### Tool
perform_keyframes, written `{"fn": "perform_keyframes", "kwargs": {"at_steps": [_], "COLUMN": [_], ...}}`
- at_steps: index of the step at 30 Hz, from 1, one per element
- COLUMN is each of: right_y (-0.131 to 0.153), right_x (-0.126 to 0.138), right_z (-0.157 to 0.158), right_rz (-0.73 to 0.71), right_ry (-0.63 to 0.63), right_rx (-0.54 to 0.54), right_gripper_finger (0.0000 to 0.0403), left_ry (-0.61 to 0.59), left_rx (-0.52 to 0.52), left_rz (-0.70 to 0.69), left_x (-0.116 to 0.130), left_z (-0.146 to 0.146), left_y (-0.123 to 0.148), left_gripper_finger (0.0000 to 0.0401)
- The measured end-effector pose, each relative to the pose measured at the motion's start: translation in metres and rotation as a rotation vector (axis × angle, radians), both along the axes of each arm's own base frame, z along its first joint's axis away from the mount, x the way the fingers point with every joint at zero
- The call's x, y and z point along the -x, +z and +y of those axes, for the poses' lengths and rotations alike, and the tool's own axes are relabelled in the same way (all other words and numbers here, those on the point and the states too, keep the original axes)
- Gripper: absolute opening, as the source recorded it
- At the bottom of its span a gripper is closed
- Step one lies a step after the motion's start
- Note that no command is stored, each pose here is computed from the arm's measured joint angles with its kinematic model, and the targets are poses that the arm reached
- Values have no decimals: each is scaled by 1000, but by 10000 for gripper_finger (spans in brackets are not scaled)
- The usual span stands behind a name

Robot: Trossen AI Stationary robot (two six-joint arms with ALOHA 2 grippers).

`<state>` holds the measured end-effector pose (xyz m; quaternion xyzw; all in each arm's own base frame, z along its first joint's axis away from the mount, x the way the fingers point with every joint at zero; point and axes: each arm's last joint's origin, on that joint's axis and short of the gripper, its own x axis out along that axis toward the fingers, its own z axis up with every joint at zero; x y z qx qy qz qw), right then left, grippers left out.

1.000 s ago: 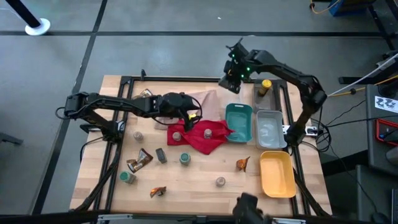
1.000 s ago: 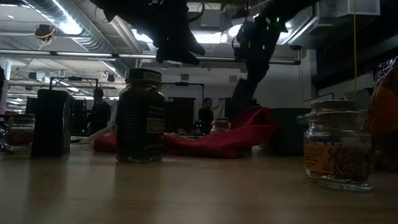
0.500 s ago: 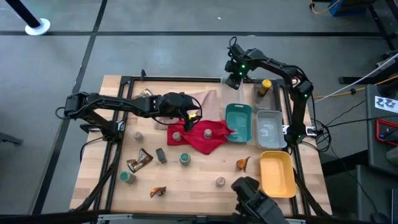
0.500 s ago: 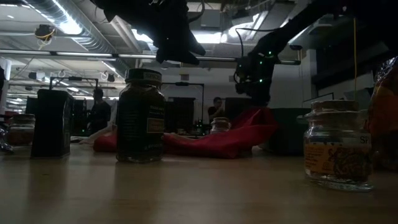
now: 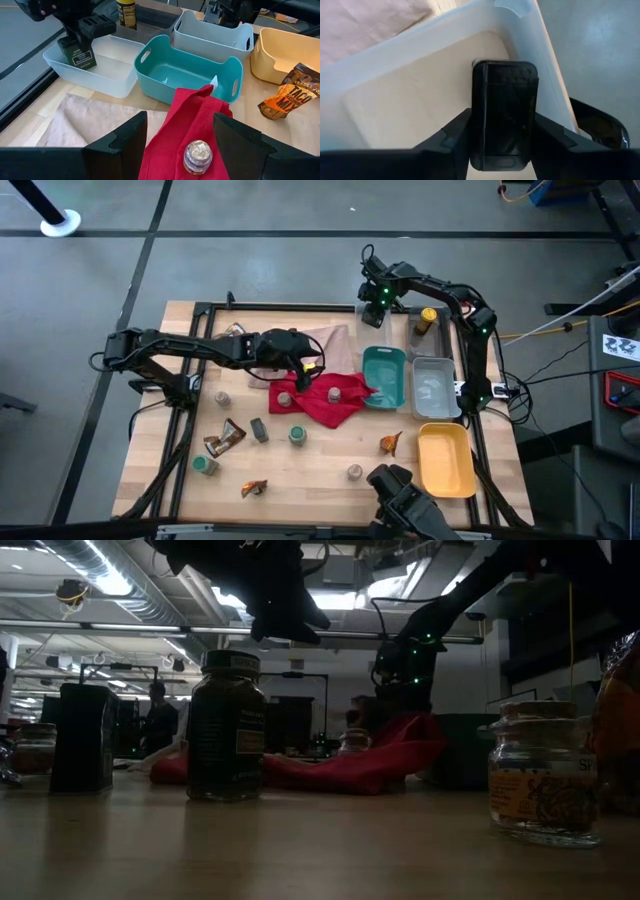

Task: Sort spices by type
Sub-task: Put the top dark green seasoning can into the transparent bin

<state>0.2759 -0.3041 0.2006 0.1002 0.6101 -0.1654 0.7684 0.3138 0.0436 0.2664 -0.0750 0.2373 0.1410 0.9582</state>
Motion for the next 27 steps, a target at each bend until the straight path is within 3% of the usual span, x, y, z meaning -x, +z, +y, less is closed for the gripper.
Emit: {"fn": "perform_keyframes", "kwargs": {"at_steps": [12, 20, 27], "right_y": [-1, -1, -2], "right_x": [1, 5, 10], "right_z": [2, 1, 5], "right_rz": [17, 126, 178], "right_ry": [0, -26, -24], "right_rx": [-16, 54, 17], "right_gripper_finger": [175, 175, 175], "left_ry": [0, 0, 0], "left_rx": [0, 0, 0], "left_rz": [0, 0, 0], "left_x": [0, 0, 0], "left_z": [0, 0, 0], "left_y": [0, 0, 0], "left_gripper_finger": [210, 210, 210]}}
